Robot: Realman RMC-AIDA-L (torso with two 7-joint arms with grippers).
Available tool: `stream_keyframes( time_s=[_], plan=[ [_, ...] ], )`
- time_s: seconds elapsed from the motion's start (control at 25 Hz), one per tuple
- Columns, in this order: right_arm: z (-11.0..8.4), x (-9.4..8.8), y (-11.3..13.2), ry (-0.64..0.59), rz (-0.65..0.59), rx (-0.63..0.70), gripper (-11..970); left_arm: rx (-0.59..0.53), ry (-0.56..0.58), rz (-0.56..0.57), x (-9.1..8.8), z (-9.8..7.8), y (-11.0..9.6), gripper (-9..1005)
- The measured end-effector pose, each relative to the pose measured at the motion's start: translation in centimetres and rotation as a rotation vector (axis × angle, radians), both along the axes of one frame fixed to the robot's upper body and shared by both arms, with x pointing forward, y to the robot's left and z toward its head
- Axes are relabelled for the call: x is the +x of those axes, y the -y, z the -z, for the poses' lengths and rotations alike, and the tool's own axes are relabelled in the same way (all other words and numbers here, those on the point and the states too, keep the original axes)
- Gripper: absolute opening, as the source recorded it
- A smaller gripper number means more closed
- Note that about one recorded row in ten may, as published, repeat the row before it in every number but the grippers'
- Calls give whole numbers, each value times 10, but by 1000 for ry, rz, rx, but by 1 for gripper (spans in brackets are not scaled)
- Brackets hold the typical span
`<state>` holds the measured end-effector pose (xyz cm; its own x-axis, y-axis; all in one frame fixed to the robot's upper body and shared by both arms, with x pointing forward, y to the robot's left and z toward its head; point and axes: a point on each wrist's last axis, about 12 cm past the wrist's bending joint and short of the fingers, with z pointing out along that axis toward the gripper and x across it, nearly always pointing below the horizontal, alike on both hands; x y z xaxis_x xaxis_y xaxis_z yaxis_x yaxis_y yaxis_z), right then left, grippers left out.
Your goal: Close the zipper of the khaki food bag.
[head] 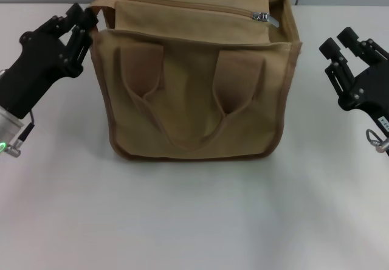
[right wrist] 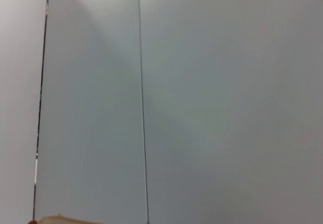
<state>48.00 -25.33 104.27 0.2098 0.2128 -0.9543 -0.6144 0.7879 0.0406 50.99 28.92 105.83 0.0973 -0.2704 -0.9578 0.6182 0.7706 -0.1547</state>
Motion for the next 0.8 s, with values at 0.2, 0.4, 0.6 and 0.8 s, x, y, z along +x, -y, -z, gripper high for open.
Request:
stream_keyframes(
  time_s=[0.2, 0.4, 0.6, 0.8],
  plan=[
    [-2, -1, 0, 5, -13, 18, 343, 12, 25, 3, -13, 0, -9, 287],
    [-5, -9, -1, 34, -59, 43, 505, 81, 49, 31, -34, 1, -26, 452],
    [-13, -17, 4, 53, -154, 98, 629, 165, 74, 94, -60, -1, -43, 677],
    [-25, -9, 11, -46, -397, 92, 674, 182, 84, 192, -79, -4, -47, 834]
  ],
)
